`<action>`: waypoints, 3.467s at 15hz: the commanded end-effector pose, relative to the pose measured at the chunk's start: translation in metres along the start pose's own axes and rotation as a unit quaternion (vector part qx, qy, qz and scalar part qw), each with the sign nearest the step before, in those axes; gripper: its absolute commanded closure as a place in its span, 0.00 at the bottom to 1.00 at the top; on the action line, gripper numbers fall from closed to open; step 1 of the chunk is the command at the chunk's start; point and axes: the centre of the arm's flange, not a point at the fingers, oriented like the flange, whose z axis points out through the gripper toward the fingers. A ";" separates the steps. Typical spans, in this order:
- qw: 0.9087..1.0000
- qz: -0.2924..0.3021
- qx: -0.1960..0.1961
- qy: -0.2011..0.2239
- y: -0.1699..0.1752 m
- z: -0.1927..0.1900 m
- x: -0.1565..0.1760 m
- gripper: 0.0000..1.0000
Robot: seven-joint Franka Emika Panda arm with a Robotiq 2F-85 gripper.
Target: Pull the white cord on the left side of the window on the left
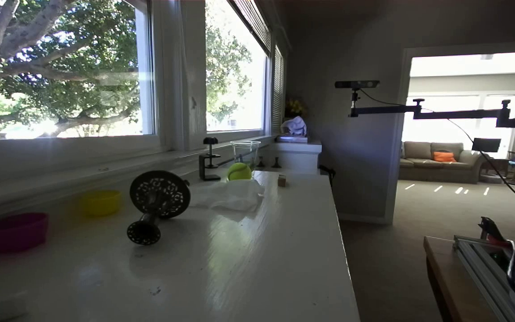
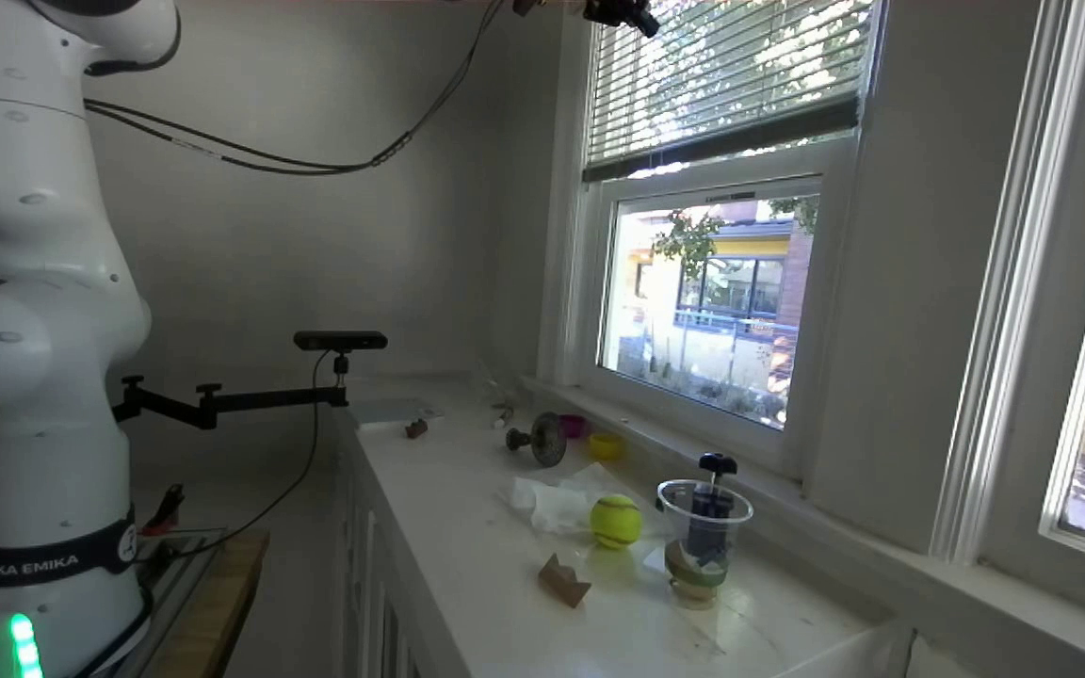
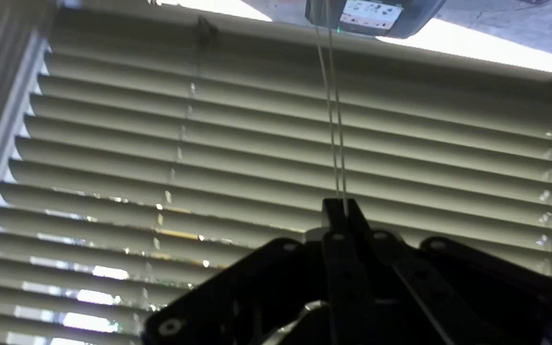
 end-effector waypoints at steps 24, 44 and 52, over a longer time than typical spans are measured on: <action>0.943 -0.202 0.154 0.216 -0.039 -0.019 0.054 0.52; 0.926 -0.102 0.326 -0.161 -0.096 0.076 -0.103 0.00; 0.912 -0.097 0.346 -0.196 -0.162 0.133 -0.115 0.00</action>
